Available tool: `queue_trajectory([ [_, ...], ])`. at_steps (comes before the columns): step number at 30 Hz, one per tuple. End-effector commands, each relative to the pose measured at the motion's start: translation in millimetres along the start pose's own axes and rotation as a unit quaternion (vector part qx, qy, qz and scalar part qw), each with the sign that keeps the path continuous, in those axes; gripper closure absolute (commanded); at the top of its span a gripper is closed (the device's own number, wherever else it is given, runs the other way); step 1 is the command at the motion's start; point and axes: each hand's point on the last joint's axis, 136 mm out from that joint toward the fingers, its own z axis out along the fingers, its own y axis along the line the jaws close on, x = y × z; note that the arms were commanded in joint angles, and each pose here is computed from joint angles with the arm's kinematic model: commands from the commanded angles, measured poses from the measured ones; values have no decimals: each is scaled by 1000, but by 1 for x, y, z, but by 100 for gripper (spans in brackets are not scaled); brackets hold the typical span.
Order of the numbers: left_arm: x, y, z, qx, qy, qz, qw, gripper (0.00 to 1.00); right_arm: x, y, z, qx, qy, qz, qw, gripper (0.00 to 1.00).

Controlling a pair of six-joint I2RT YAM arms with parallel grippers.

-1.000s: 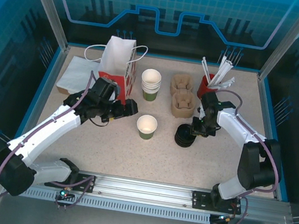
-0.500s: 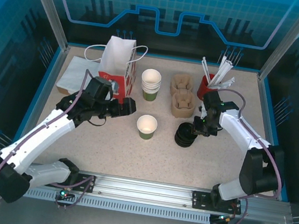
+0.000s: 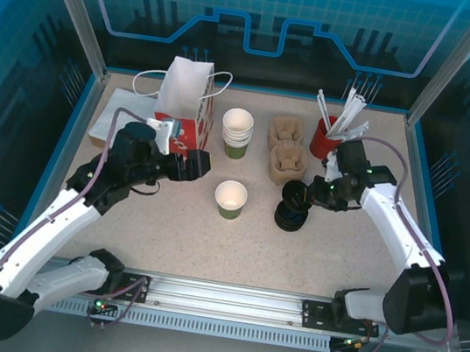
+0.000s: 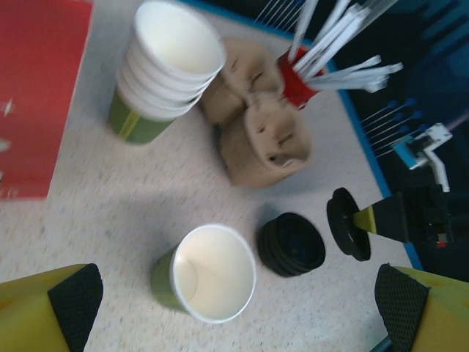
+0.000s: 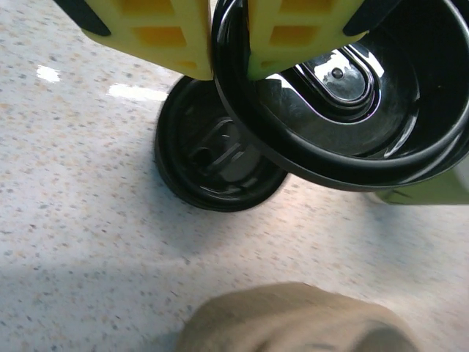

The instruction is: Pack the takeout coffee

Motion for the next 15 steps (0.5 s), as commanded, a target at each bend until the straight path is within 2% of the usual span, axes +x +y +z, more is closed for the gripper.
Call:
queue_trajectory([
  [1, -21, -28, -11, 72, -71, 75, 992, 1, -7, 25, -21, -82, -21, 24, 996, 81],
  [6, -42, -49, -25, 117, -145, 133, 973, 1, -15, 47, -44, -153, -38, 52, 986, 82],
  [13, -51, -77, -30, 165, -163, 217, 948, 1, -27, 71, -74, -225, -52, 73, 970, 81],
  [15, -53, -86, -33, 185, -174, 244, 936, 1, -30, 79, -84, -247, -56, 79, 964, 81],
])
